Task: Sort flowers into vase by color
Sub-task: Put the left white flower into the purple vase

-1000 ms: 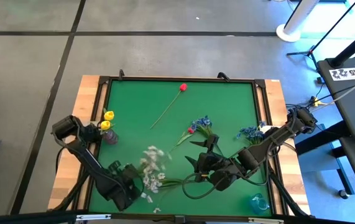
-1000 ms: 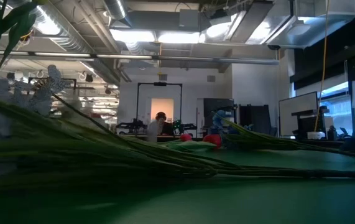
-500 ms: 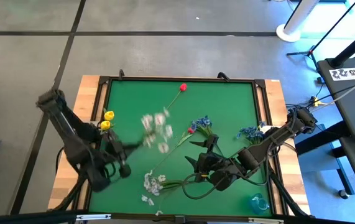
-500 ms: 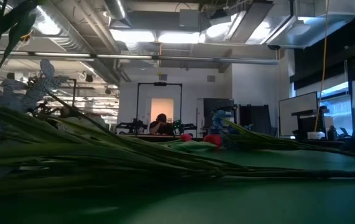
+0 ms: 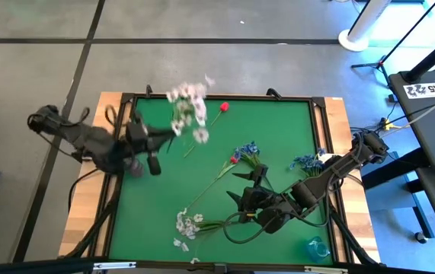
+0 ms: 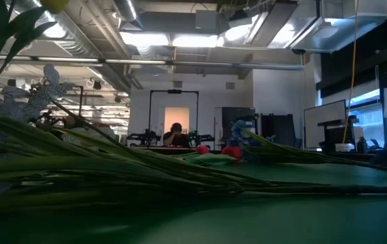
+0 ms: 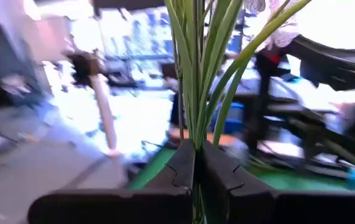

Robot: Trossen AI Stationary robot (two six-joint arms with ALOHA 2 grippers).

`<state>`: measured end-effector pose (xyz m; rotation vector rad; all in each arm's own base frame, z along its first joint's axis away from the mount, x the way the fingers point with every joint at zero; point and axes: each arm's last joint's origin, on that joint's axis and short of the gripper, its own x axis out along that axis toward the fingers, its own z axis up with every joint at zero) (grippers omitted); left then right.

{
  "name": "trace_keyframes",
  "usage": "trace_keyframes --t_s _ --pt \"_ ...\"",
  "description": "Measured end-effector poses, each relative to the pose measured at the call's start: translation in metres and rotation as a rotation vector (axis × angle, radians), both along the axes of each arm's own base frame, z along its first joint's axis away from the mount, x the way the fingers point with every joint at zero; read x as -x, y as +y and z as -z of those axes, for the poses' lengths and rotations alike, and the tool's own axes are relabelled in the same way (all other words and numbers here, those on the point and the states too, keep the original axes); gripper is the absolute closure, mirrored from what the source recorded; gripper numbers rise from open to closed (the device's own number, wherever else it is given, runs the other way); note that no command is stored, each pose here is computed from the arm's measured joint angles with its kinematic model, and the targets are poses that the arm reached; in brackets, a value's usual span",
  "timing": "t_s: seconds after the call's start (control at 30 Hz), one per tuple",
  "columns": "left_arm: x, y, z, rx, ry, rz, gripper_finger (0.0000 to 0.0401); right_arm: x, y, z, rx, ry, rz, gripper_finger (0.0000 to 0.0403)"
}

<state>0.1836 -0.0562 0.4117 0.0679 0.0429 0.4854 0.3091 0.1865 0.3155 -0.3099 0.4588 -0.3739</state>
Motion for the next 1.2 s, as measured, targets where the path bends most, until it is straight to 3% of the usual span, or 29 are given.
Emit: trace_keyframes --t_s 0.13,0.3,0.47,0.83,1.03,1.2 --pt "0.02 0.034 -0.013 -0.043 -0.029 -0.155 0.0396 0.0 0.0 0.001 -0.015 0.016 -0.02 0.0114" --pt "0.069 0.058 -0.02 -0.062 -0.02 -0.38 0.0396 0.002 0.0 0.005 -0.034 0.041 -0.019 0.0114" --pt "0.113 0.068 -0.011 0.028 -0.04 -0.429 0.0396 0.003 -0.001 0.012 -0.045 0.048 -0.007 0.0114" --pt "0.154 0.072 0.022 0.253 0.024 -0.222 0.0396 0.003 -0.001 0.017 -0.067 0.038 0.005 0.0114" --pt "0.156 0.071 0.058 0.269 -0.005 -0.115 0.0396 0.003 -0.001 0.017 -0.09 0.027 0.016 0.0114" --pt "0.164 0.069 0.081 0.27 -0.08 0.099 0.0396 0.003 -0.001 0.016 -0.098 0.023 0.019 0.0114"
